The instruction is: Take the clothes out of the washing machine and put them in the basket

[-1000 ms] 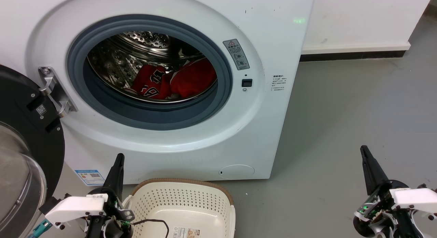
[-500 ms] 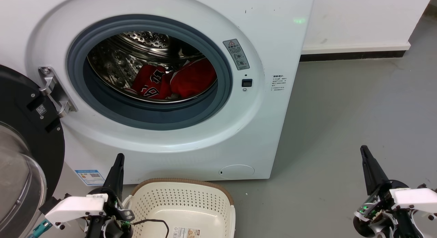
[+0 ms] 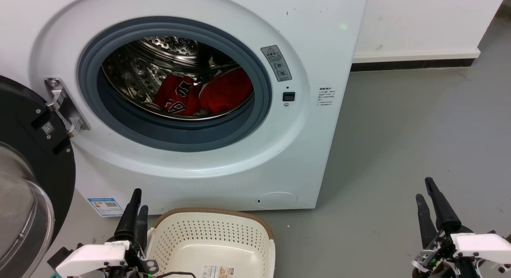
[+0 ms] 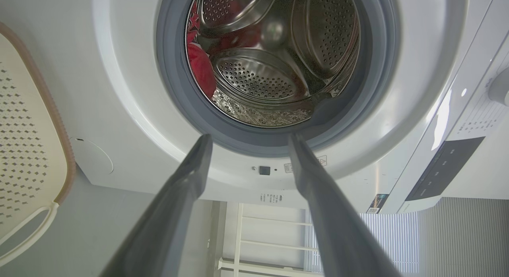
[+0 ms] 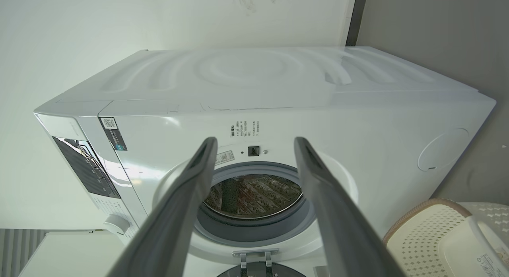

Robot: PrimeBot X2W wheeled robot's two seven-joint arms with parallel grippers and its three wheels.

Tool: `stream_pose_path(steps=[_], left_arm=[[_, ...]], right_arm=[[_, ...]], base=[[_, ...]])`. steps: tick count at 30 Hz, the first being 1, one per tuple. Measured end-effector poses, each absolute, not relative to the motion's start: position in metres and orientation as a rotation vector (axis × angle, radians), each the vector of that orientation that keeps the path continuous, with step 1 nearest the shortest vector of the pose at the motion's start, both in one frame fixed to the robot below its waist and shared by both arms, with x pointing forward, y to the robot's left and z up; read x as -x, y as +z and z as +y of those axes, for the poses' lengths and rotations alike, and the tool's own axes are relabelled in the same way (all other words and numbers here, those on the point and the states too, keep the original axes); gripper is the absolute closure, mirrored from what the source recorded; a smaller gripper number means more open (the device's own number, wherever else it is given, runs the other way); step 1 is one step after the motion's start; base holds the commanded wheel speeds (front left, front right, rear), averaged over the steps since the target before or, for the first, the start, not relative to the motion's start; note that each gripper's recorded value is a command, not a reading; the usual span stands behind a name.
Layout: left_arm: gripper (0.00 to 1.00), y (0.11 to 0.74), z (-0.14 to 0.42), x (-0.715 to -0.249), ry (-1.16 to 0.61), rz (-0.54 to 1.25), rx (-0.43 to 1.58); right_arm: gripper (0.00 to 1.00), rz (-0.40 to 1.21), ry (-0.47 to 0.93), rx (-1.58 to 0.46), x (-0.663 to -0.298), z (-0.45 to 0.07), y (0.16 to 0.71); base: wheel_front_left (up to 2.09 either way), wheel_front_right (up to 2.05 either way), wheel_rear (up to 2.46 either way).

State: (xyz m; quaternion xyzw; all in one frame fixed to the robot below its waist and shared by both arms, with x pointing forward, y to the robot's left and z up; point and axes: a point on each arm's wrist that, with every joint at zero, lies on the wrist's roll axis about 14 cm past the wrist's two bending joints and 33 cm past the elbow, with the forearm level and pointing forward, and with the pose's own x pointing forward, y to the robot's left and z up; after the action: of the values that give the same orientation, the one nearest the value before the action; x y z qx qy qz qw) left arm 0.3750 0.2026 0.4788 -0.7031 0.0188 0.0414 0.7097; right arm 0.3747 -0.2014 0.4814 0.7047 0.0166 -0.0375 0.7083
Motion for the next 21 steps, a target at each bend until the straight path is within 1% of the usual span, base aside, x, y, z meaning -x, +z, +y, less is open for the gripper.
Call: stream_pose_path(steps=[8, 16, 21], left_arm=[[0.00, 0.477, 0.216, -0.372, 0.137, 0.008, 1.488], [0.00, 0.480, 0.233, -0.370, 0.184, -0.036, 1.378], [0.00, 0.484, 0.247, -0.369, 0.213, -0.073, 1.303]], right_arm=[[0.00, 0.006, -0.121, -1.513, -0.372, -0.211, 0.481], [0.00, -0.010, -0.168, -1.352, -0.368, -0.225, 0.477], [0.00, -0.038, -0.160, -1.216, -0.370, -0.231, 0.488]], base=[[0.00, 0.00, 0.00], [0.00, 0.00, 0.00], [0.00, 0.00, 0.00]])
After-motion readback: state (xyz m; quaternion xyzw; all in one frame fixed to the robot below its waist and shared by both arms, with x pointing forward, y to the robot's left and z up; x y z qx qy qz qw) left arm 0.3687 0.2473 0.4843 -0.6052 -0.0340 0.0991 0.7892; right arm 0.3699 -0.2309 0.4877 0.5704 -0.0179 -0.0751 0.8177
